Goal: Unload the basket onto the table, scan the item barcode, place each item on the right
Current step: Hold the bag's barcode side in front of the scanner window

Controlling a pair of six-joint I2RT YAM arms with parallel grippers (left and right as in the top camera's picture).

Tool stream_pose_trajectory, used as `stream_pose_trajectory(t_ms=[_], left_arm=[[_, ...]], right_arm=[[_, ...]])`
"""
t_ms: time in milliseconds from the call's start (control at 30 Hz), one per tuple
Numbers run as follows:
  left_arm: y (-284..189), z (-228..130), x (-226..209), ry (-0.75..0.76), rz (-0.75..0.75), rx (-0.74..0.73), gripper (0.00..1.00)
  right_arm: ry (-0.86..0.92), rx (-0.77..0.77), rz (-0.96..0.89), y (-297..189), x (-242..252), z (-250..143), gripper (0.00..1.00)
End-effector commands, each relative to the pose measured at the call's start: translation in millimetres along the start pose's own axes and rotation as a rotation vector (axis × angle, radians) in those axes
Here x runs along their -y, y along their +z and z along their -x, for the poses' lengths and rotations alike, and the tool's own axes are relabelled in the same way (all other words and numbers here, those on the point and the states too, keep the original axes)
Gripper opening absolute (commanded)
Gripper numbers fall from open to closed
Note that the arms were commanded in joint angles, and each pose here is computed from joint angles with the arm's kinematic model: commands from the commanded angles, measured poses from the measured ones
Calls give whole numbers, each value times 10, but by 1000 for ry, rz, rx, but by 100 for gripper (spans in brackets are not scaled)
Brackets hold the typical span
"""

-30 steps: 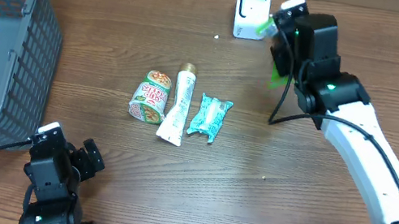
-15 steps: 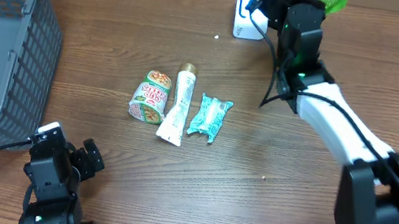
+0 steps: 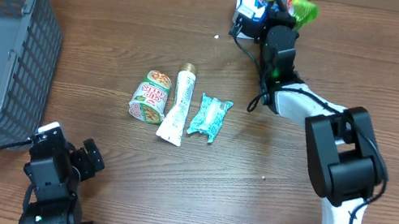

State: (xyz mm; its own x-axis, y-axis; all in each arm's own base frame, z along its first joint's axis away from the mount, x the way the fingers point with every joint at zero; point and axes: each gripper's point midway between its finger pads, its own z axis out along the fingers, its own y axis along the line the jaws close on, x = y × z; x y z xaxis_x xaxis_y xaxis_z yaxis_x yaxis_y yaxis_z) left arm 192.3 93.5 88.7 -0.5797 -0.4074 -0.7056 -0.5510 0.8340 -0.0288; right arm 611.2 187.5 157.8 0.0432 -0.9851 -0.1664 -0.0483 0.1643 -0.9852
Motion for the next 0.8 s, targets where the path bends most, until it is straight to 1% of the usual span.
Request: stream_pose_trajectory(t_ms=[0,200,300,600,767], left_arm=[[-41,85,35,-8,-15,23,100],[-41,85,35,-8,-15,23,100],[-41,85,34,-8,-15,23,100],[-41,85,34,-8,-15,23,100],[-41,84,34,-8,-15,23,100]], right_arm=[[23,49,-88,171,298,98,4],[93,44,-135,360,487,23,4],[93,57,-141,391,558,17,4],[89,58,-125,406,525,-15,4],[145,58,-109,411,488,-21,4]])
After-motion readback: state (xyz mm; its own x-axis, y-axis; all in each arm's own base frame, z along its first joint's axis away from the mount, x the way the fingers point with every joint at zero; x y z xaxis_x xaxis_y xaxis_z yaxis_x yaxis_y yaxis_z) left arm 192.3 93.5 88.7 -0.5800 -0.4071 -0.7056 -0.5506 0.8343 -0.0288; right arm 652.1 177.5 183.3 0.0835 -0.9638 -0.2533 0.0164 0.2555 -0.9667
